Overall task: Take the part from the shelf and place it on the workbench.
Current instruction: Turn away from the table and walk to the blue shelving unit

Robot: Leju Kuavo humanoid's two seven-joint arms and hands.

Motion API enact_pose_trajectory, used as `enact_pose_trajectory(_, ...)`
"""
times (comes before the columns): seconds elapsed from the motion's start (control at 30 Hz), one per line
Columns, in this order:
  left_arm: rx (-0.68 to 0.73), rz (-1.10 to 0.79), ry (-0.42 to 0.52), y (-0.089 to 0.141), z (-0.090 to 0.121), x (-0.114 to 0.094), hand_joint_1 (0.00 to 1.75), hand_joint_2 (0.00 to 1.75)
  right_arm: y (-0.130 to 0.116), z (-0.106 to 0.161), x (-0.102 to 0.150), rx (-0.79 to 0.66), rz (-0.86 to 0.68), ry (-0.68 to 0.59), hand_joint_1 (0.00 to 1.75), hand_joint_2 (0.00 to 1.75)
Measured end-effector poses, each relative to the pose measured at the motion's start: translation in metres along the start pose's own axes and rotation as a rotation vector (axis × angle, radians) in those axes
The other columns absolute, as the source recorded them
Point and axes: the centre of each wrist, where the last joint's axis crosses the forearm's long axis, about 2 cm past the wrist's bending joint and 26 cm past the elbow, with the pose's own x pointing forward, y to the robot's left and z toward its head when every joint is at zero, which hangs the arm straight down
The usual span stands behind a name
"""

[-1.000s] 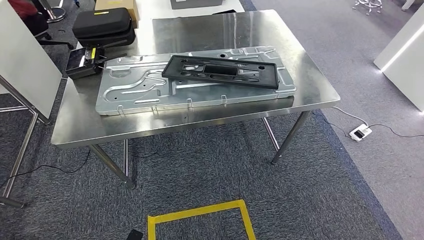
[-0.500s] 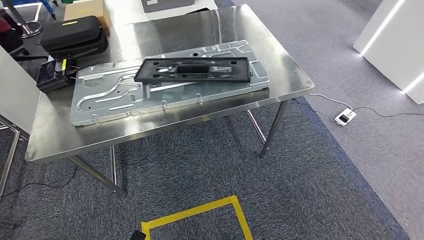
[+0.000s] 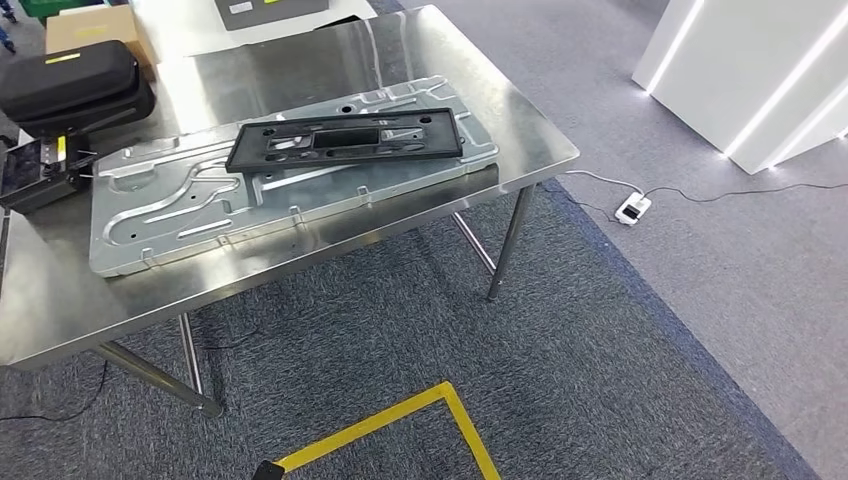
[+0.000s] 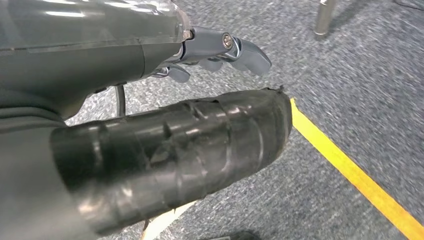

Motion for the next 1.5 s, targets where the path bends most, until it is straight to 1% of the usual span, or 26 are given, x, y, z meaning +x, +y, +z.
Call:
enact_pose_trajectory(0.4, -0.001, -0.002, -0.005, 0.0, 0.0, 0.002, 0.0, 0.0, 0.004, 0.002, -0.001, 0.022, 0.027, -0.009, 0.0, 0.0)
enact_pose_trajectory(0.8, -0.006, 0.012, -0.005, 0.0, 0.0, 0.0, 0.0, 0.0, 0.012, 0.006, -0.003, 0.099, 0.111, -0.035, 0.0, 0.0)
enact_pose_trajectory(0.93, -0.005, 0.018, 0.002, 0.0, 0.001, -0.002, 0.0, 0.0, 0.014, 0.007, -0.003, 0.148, 0.146, -0.043, 0.0, 0.0)
enact_pose_trajectory(1.1, -0.001, 0.025, 0.009, 0.0, 0.001, -0.003, 0.0, 0.0, 0.016, 0.008, -0.004, 0.202, 0.152, -0.042, 0.0, 0.0)
enact_pose_trajectory(1.37, -0.005, 0.034, 0.007, 0.001, 0.0, -0.001, 0.0, 0.0, 0.018, 0.009, -0.004, 0.217, 0.159, -0.031, 0.0, 0.0)
enact_pose_trajectory(1.5, -0.017, 0.038, 0.012, 0.0, 0.002, -0.005, 0.0, 0.0, 0.019, 0.009, -0.004, 0.227, 0.17, -0.026, 0.0, 0.0)
